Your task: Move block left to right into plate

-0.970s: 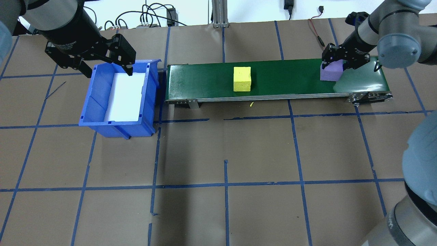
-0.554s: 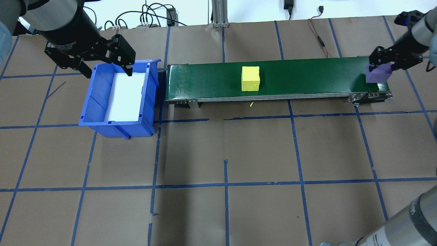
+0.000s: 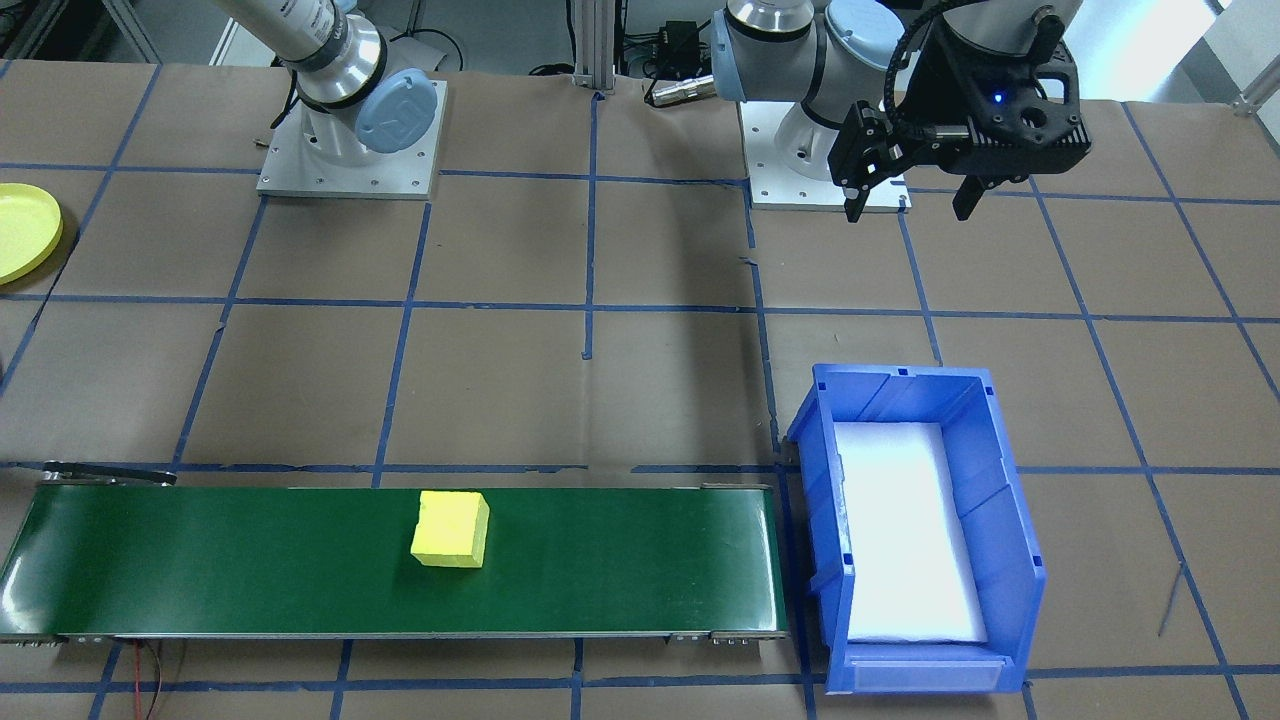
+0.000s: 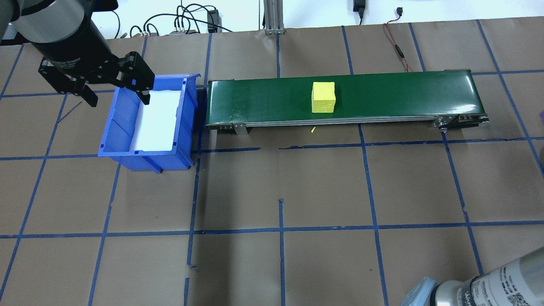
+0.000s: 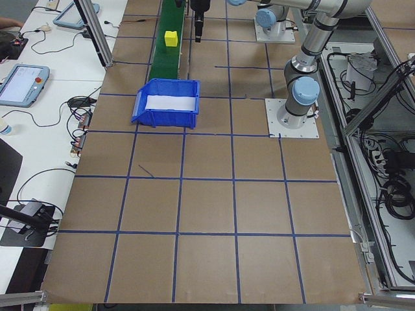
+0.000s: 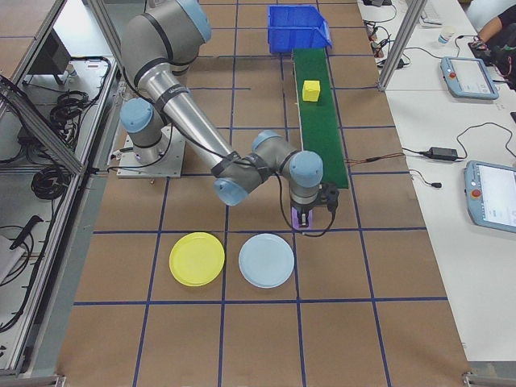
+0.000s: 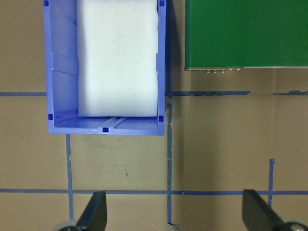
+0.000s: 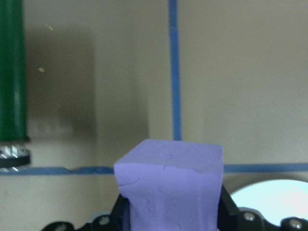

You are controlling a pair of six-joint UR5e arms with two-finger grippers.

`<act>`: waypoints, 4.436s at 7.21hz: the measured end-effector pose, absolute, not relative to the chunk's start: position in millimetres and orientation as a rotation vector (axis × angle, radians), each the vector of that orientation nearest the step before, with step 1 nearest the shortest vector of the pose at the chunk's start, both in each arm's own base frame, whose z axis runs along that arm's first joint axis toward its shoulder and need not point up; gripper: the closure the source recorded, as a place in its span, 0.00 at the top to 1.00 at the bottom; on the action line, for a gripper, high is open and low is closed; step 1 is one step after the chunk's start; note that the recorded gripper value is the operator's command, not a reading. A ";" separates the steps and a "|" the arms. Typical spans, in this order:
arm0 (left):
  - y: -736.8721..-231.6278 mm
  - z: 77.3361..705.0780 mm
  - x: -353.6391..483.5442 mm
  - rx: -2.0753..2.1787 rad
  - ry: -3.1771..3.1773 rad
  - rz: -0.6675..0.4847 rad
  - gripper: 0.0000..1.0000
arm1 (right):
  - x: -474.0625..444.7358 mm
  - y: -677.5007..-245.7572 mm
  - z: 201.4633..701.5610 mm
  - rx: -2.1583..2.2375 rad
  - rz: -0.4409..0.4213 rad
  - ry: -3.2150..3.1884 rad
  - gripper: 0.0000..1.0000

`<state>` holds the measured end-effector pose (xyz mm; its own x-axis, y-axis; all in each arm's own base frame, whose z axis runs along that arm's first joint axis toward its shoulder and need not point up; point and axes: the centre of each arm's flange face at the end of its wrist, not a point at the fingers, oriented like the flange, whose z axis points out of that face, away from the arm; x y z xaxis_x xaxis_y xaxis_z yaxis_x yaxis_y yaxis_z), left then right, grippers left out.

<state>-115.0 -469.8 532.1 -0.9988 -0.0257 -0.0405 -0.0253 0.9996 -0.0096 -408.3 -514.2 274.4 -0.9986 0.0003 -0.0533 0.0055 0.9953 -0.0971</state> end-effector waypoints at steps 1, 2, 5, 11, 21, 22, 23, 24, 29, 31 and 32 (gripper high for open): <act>-466.1 531.7 -113.2 -0.043 3.103 -0.010 1.00 | -448.4 -480.7 258.5 -0.010 -0.130 3.072 0.36; -464.2 531.8 -113.7 -0.043 3.106 -0.012 1.00 | -473.9 -456.1 237.8 -0.011 -0.103 3.046 0.47; -464.0 532.3 -112.8 -0.041 3.105 -0.027 1.00 | -487.8 -436.8 219.4 -0.012 -0.072 3.005 0.99; -466.2 532.0 -111.5 -0.046 3.104 -0.039 1.00 | -422.8 -488.1 297.7 -0.035 -0.191 3.068 1.00; -468.4 526.7 -114.5 -0.065 3.132 -0.033 1.00 | -40.5 -636.4 314.6 0.244 -0.106 2.840 1.00; -468.6 526.7 -114.1 -0.059 3.132 -0.034 1.00 | -35.1 -639.7 304.0 0.237 -0.095 2.801 1.00; -468.6 526.7 -113.8 -0.051 3.131 -0.034 1.00 | -33.4 -642.3 293.1 0.236 -0.078 2.781 1.00; -468.7 526.7 -113.5 -0.047 3.131 -0.034 1.00 | -33.1 -643.8 283.7 0.240 -0.059 2.771 1.00; -468.8 527.1 -112.1 -0.050 3.131 -0.035 1.00 | -37.7 -649.6 250.3 0.239 -0.052 2.789 0.51; -468.6 527.4 -111.7 -0.051 3.131 -0.036 1.00 | -43.7 -648.8 258.7 0.244 -0.069 2.829 0.48; -468.6 527.5 -111.6 -0.051 3.131 -0.036 1.00 | -54.7 -646.4 270.6 0.242 -0.089 2.877 0.48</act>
<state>-111.6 -468.6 527.5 -0.9994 -0.0330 -0.0098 -0.0327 0.9992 -0.0234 -54.7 -646.4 270.6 -0.9543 0.1568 -0.2544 0.1723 0.9843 -0.0396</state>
